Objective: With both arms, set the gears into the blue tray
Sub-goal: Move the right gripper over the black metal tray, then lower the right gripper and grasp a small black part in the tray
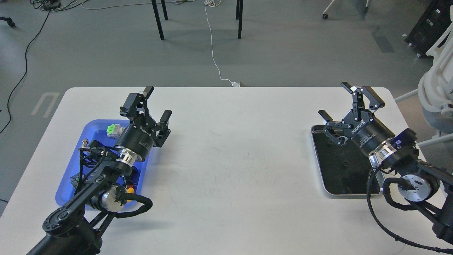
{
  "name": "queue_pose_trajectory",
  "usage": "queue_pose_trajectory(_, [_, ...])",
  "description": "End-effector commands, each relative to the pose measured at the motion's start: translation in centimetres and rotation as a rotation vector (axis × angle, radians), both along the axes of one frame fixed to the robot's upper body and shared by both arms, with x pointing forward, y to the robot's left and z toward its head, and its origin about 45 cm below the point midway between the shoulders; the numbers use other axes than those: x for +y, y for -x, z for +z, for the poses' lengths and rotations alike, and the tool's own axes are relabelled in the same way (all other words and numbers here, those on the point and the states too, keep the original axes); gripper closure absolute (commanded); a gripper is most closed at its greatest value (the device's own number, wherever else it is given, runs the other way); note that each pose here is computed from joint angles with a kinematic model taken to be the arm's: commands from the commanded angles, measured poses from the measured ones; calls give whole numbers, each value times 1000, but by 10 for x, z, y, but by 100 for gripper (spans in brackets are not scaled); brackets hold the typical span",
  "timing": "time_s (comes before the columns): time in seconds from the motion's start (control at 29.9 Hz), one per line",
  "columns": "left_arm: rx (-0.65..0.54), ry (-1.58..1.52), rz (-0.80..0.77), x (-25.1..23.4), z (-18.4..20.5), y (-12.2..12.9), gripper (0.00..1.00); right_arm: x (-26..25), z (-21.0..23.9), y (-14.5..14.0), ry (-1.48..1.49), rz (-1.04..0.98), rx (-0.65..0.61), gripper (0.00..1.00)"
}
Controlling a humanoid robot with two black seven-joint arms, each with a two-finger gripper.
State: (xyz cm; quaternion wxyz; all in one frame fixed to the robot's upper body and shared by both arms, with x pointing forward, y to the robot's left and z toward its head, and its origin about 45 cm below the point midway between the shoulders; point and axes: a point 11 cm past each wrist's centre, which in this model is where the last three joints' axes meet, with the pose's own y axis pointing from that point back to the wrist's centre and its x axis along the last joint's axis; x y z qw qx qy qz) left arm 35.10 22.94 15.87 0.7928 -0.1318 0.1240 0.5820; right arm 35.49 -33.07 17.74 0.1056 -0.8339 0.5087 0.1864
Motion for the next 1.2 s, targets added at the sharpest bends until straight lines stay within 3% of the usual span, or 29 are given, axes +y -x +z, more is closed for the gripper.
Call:
queue_pose_trajectory(0.0, [-8,-6,6,1,1,0,2,-6,-2,6,13,0,10,1])
queue_pose_trajectory(0.3, [-19,-19,-19,15,3,1,2,-2,14,0,100,67,-47,1])
queue_pose_trajectory(0.37, [-33,-56,-12,28,8,-2,2,-8,42,-6,319,181,-146,1])
queue_pose_trajectory(0.67, [-125,-21,9,31,27,-3,2,-16,85,-2,1110,654,-331,1])
queue_pose_trajectory(0.97, [-133,9,12,23,27,-1,2,-41,74,6,1621,1045,-319,1])
queue_pose_trajectory(1.17, [-132,16,16,21,26,-2,2,-42,40,13,1806,1296,-354,1])
